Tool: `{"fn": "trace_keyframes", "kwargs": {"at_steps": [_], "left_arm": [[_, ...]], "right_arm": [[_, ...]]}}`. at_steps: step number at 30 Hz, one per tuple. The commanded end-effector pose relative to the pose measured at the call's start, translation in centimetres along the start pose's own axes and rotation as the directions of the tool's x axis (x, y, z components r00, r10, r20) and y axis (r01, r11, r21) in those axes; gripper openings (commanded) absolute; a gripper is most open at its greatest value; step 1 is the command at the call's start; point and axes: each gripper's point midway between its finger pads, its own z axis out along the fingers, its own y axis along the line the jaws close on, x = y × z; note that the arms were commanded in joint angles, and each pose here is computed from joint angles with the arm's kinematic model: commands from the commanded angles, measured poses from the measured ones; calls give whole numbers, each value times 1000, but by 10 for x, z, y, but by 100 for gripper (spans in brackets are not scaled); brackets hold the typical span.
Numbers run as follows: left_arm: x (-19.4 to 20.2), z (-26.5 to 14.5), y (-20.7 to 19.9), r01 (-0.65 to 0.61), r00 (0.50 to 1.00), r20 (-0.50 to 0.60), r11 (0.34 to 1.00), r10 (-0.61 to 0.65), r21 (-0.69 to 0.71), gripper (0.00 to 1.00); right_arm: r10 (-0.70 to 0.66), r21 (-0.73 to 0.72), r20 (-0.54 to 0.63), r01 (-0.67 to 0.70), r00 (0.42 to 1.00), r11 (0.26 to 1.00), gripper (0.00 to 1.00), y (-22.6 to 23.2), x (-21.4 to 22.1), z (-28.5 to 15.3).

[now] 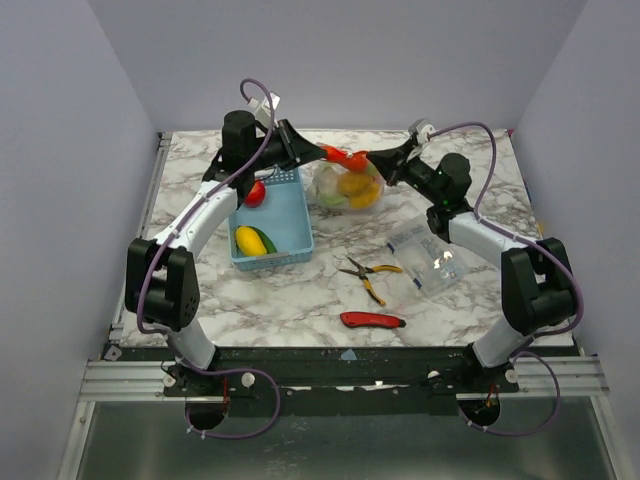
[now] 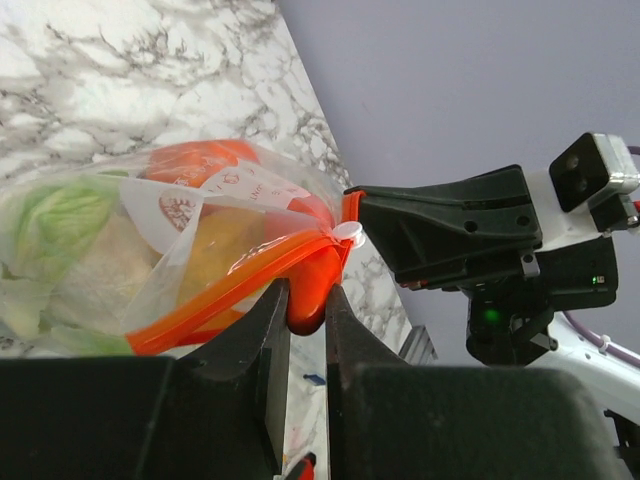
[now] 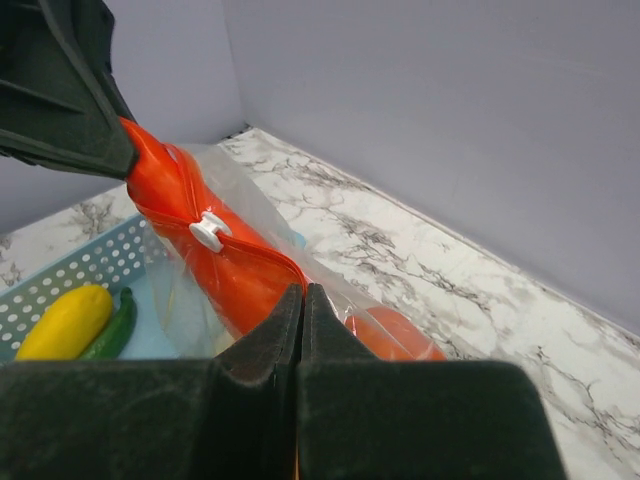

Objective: Place the food in the zip-top bag and seal the zipper

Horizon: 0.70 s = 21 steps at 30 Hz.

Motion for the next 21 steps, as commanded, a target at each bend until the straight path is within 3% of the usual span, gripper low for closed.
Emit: {"fn": "trace_keyframes", "kwargs": {"at_steps": [1, 8, 12, 17, 21], "left_arm": [[30, 15, 5, 56, 993, -109, 994, -46, 98, 0], [40, 40, 29, 93, 987, -139, 994, -84, 57, 2], [45, 40, 37, 52, 986, -158, 998, -55, -23, 28], [35, 12, 37, -130, 983, -146, 981, 108, -147, 53], [15, -15, 25, -274, 958, -138, 942, 250, -195, 55]], "right_arm": [[-4, -75, 18, 6, 1000, 997, 0, 17, 11, -2], [8, -69, -3, -8, 1000, 998, 0, 17, 15, -5], [-3, -61, -7, 3, 1000, 998, 0, 16, 12, -6], [-15, -61, -13, 14, 1000, 998, 0, 17, 10, -8], [-32, -44, -39, 30, 999, 999, 0, 14, 13, -11]]}}
